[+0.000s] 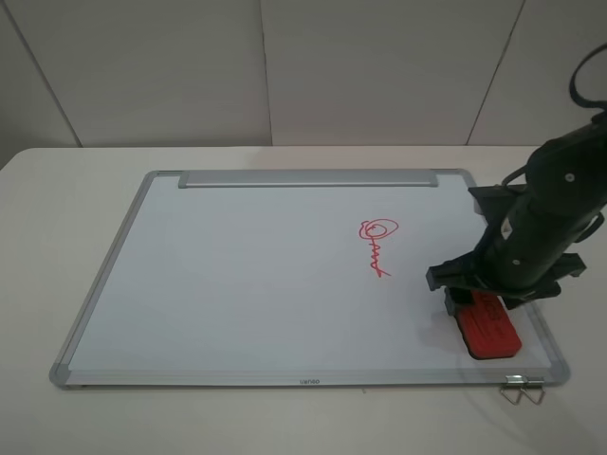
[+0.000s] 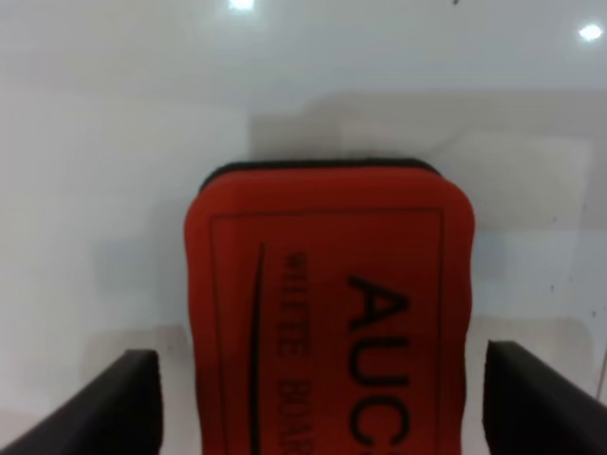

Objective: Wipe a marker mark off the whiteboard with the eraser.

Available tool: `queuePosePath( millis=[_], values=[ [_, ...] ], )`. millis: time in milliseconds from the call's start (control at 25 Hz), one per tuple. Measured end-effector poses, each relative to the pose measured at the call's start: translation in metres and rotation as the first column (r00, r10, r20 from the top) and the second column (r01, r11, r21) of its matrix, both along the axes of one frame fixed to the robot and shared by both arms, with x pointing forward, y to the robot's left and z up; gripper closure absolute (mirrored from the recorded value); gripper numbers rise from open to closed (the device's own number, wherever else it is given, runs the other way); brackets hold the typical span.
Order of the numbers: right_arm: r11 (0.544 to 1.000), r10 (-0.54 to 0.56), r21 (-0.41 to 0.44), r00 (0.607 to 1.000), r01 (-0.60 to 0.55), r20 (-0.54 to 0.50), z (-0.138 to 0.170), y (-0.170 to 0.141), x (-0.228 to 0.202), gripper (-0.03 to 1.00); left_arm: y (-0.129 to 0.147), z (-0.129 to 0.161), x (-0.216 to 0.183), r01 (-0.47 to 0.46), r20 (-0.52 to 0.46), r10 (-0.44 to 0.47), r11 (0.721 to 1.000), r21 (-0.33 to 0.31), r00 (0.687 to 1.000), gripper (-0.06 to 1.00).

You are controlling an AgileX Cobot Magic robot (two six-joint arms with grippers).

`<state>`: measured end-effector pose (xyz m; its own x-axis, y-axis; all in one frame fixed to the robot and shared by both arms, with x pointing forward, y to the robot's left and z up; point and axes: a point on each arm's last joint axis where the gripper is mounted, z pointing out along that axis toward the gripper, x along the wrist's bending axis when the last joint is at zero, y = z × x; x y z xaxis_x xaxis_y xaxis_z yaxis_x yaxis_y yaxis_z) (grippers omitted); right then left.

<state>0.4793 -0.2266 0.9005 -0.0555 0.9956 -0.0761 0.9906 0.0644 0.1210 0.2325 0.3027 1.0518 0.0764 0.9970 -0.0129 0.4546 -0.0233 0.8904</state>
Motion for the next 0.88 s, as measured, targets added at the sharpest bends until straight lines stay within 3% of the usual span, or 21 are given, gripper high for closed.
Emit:
queuePosePath(
  millis=[200, 360, 560, 880],
  values=[
    [0.999, 0.031, 0.033, 0.994, -0.034, 0.109, 0.029, -0.001, -0.002, 0.27, 0.000, 0.000, 0.000, 0.000, 0.000, 0.000, 1.000, 0.000, 1.000, 0.17],
    [0.997, -0.024, 0.082, 0.974, 0.006, 0.225, 0.062, -0.015, -0.006, 0.19, 0.000, 0.000, 0.000, 0.000, 0.000, 0.000, 1.000, 0.000, 1.000, 0.17],
    [0.991, -0.110, 0.106, 0.940, 0.079, 0.324, 0.104, -0.041, -0.024, 0.17, 0.000, 0.000, 0.000, 0.000, 0.000, 0.000, 1.000, 0.000, 1.000, 0.17],
    [0.988, -0.134, 0.120, 0.914, 0.094, 0.383, 0.152, -0.073, -0.081, 0.16, 0.000, 0.000, 0.000, 0.000, 0.000, 0.000, 1.000, 0.000, 1.000, 0.17]
  ],
)
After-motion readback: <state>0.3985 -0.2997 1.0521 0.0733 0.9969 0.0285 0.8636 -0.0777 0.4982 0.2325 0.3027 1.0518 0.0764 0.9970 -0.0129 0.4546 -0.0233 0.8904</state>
